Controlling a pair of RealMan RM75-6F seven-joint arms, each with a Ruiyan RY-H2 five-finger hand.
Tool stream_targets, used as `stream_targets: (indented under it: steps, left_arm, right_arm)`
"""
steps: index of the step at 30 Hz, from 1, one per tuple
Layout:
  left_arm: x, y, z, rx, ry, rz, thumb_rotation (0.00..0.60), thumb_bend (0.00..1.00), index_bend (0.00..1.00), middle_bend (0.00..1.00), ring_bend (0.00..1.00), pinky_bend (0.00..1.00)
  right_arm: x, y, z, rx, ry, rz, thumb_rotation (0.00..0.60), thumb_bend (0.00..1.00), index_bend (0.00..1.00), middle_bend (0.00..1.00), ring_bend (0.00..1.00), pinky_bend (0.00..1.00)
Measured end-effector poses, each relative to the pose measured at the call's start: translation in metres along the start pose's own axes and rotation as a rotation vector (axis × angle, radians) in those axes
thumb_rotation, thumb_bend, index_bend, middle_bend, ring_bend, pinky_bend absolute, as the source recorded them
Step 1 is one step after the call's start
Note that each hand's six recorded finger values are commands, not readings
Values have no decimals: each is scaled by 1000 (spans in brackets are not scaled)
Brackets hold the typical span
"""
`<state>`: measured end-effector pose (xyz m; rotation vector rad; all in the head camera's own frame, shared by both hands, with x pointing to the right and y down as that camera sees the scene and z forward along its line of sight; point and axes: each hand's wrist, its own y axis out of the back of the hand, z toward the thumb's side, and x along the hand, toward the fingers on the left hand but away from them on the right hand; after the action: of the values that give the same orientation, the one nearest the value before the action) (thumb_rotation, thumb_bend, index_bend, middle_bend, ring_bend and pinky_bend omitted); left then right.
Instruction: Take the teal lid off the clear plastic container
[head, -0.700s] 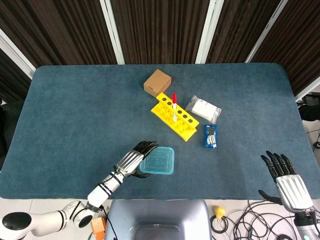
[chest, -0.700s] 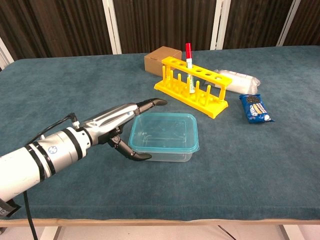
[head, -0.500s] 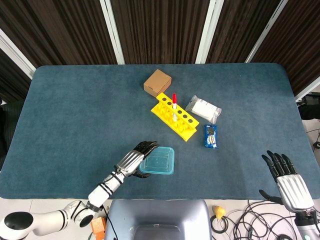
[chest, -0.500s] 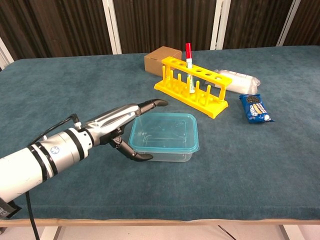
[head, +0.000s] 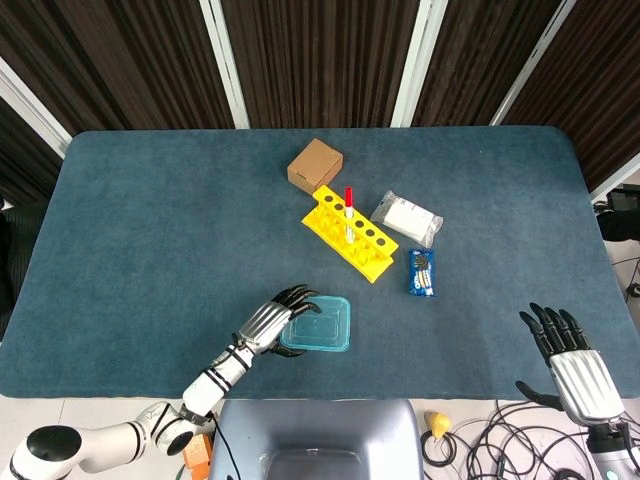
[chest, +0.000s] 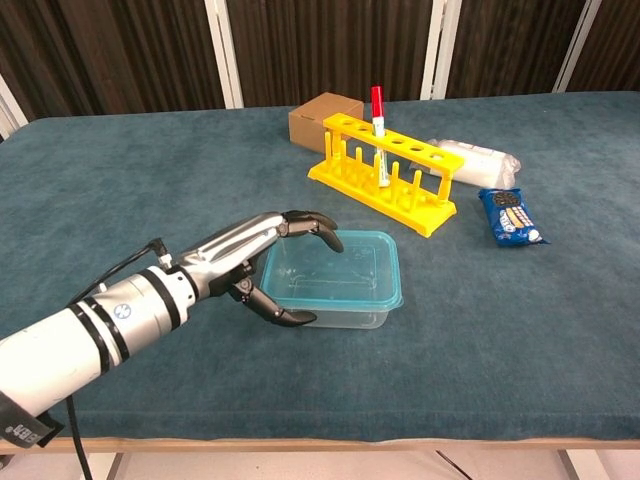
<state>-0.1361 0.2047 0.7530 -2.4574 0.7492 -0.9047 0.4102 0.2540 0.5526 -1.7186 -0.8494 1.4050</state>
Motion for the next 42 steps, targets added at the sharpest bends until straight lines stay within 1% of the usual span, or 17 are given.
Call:
stream_targets:
  steps: [2,4,8,12,15,16,18,19,20,25,28,31,35,39,42]
  left_arm:
    - [-1,-3,-1,17,-6,-3,600,342,563,382,148,231]
    - [-1,-6,-1,34,-10,-3,600,347,583,416,170,254]
    - [-2,-9,-2,49,-13,3,600,339,581,438,190,279]
    - [-3,-10,-2,53,-12,7,600,326,576,438,196,290]
    - [-3,-12,-1,59,-10,9,600,322,577,440,197,294]
    - [-2,-12,-1,61,-10,9,600,322,577,440,198,295]
    - [-3,-11,0,63,-10,12,600,323,576,439,199,298]
    - [-3,-11,0,64,-11,15,600,323,575,439,201,300]
    - [-3,-11,0,66,-12,16,600,324,575,440,202,301]
    - [-4,-10,0,70,-9,19,600,323,574,451,211,303]
    - [-4,-9,0,66,-7,15,600,322,570,451,214,305]
    - [-4,-8,0,60,-5,15,600,322,567,452,217,309]
    - [-4,-5,-1,56,-2,18,600,323,566,452,220,312]
    - [-5,-3,-2,54,1,19,600,323,564,452,220,311]
    - [-5,-2,-2,59,1,17,600,322,562,451,219,309]
  right_arm:
    - [0,-2,2,5,6,3,600,48,0,0,0,0]
    - [-1,-4,5,10,15,7,600,49,0,0,0,0]
    - [-5,-8,18,17,60,10,600,50,0,0,0,0]
    - [-19,-18,40,18,144,24,600,74,0,0,0,0]
    - [-38,-31,65,27,216,41,600,98,3,0,0,0]
    - [-46,-37,77,33,247,47,600,101,17,0,0,0]
    - [-57,-46,96,41,297,51,600,102,82,0,0,0]
    - [-66,-51,113,41,334,47,600,103,128,0,0,0]
    - [-69,-53,120,40,349,44,600,110,175,0,0,0]
    - [-95,-69,171,13,452,5,600,206,359,0,0,0]
    - [-107,-78,197,-7,495,-9,600,263,421,0,0,0]
    - [-118,-87,215,-4,522,-24,600,280,446,0,0,0]
    - [-130,-95,234,8,538,-38,600,292,458,0,0,0]
    - [-135,-101,241,38,534,-42,600,292,464,0,0,0]
    - [-137,-104,239,54,520,-38,600,292,462,0,0,0]
